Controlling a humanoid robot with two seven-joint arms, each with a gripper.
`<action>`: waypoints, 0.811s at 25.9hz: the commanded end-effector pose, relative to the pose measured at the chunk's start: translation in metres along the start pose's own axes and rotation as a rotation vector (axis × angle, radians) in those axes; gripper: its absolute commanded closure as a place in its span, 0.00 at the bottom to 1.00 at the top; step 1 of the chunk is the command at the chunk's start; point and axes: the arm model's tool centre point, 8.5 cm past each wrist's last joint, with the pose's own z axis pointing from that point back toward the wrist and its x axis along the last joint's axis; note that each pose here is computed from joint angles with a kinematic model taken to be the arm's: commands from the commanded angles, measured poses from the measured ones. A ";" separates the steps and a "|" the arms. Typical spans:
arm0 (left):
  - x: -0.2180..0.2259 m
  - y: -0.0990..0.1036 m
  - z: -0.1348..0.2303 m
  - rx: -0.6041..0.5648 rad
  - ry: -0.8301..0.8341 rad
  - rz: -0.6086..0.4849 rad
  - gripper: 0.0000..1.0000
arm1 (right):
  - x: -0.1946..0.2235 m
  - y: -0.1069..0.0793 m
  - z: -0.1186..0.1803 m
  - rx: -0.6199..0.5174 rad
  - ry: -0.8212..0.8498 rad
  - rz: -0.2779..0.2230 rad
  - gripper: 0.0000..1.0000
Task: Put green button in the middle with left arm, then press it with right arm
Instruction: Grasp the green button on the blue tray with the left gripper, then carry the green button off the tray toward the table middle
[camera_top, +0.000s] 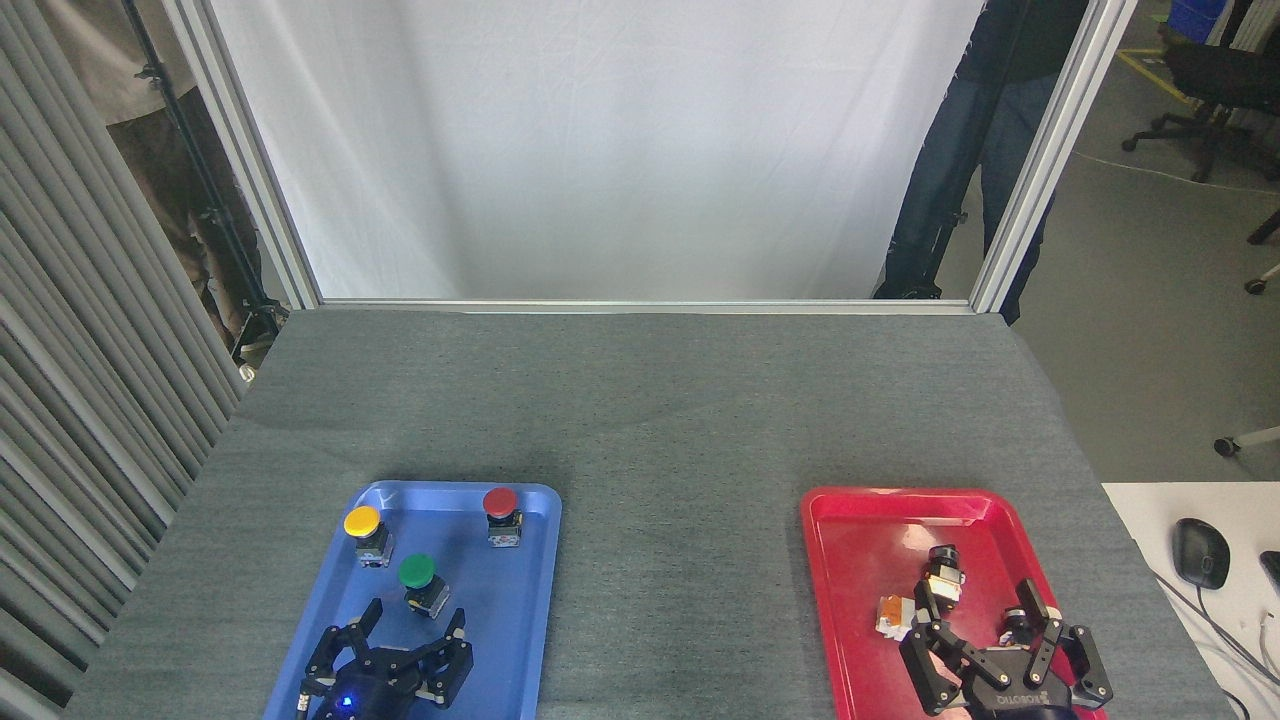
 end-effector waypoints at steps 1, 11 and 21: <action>-0.005 0.001 -0.010 -0.011 -0.003 -0.006 0.01 | 0.007 0.002 0.001 0.003 -0.007 -0.027 0.00; -0.006 0.005 -0.018 -0.013 -0.015 -0.007 0.30 | 0.024 0.011 0.006 0.029 -0.024 -0.060 0.00; -0.006 0.008 -0.014 0.004 -0.157 -0.027 1.00 | 0.022 0.012 0.006 0.029 -0.017 -0.054 0.00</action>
